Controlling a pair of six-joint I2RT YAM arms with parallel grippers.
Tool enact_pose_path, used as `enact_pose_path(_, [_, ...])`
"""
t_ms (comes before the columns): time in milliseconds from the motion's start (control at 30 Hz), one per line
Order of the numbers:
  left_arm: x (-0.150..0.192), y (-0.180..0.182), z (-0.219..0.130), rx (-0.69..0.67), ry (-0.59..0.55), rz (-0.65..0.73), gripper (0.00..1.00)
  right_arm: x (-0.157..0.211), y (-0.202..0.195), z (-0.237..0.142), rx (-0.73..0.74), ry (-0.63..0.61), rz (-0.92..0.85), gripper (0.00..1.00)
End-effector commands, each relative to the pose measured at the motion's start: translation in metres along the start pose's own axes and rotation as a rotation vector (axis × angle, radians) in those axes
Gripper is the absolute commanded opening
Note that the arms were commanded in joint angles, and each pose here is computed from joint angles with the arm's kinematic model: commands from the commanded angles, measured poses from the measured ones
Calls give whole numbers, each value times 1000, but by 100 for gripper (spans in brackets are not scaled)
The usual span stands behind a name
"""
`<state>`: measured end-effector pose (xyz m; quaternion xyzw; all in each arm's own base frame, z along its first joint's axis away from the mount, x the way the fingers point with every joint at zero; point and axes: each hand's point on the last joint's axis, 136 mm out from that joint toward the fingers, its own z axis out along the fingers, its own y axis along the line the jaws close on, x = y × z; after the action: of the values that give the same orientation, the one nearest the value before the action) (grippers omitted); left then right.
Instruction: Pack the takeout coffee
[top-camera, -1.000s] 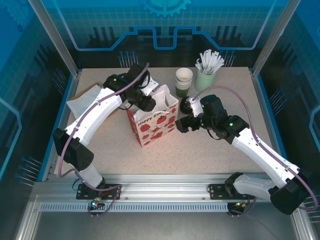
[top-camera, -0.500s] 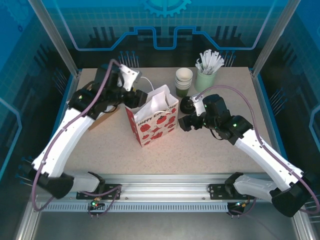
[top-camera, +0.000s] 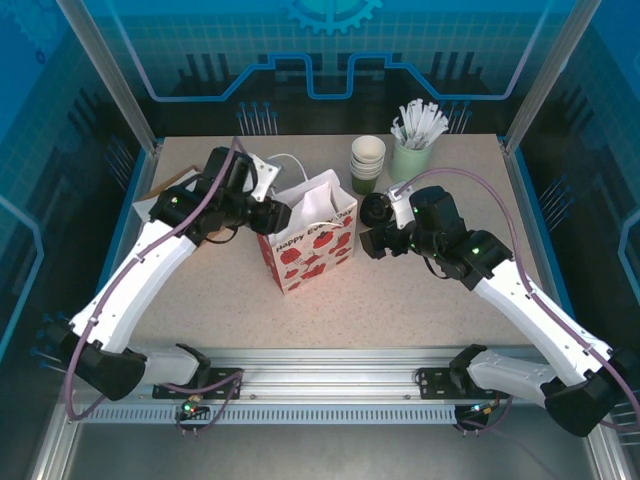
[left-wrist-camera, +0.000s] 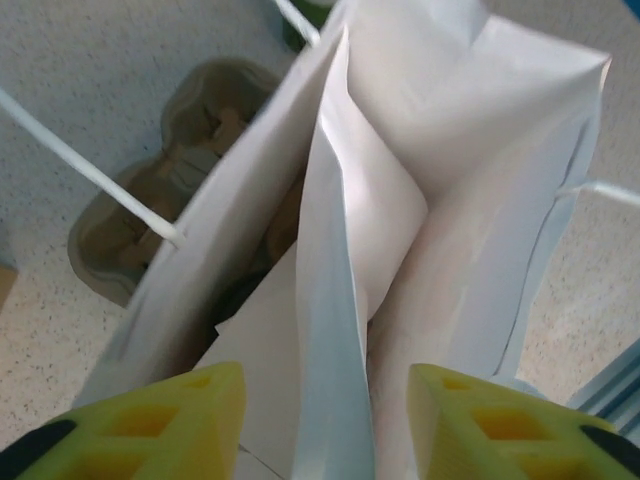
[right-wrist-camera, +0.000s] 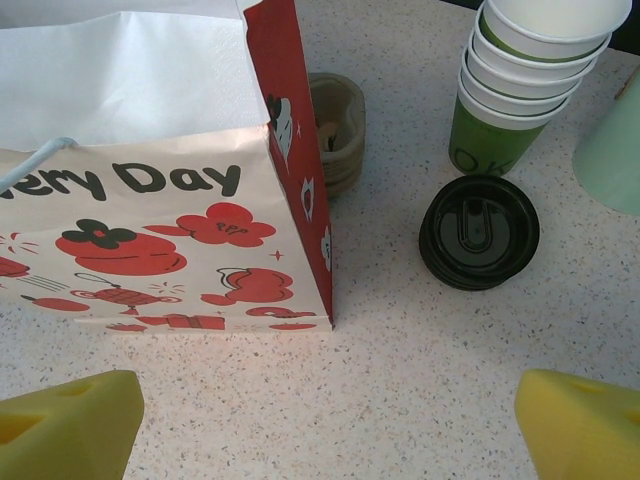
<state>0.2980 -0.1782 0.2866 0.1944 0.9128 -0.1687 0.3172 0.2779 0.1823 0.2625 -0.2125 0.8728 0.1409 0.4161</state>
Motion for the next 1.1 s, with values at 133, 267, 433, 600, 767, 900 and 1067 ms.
enact_pose_path(133, [17, -7, 10, 19, 93, 38, 24, -1, 8, 1, -25, 6, -7, 97])
enact_pose_path(267, [19, -7, 15, 23, 122, 43, 12, 0, 9, 3, -31, 9, -8, 97])
enact_pose_path(433, [18, -12, 29, 42, 155, 56, 6, 0, 10, 5, -38, 9, -7, 97])
enact_pose_path(600, [9, -18, 45, 61, 199, 87, 6, -1, 14, 6, -54, 12, -2, 96])
enact_pose_path(767, [11, -11, 54, 33, 253, 116, 14, 3, 14, 8, -56, 19, 1, 96])
enact_pose_path(900, [1, -13, 41, 30, 212, 123, 29, 4, 15, 9, -56, 23, 1, 96])
enact_pose_path(1067, [-26, -20, 5, 37, 43, 135, 53, 0, 11, 2, -32, 13, -9, 96])
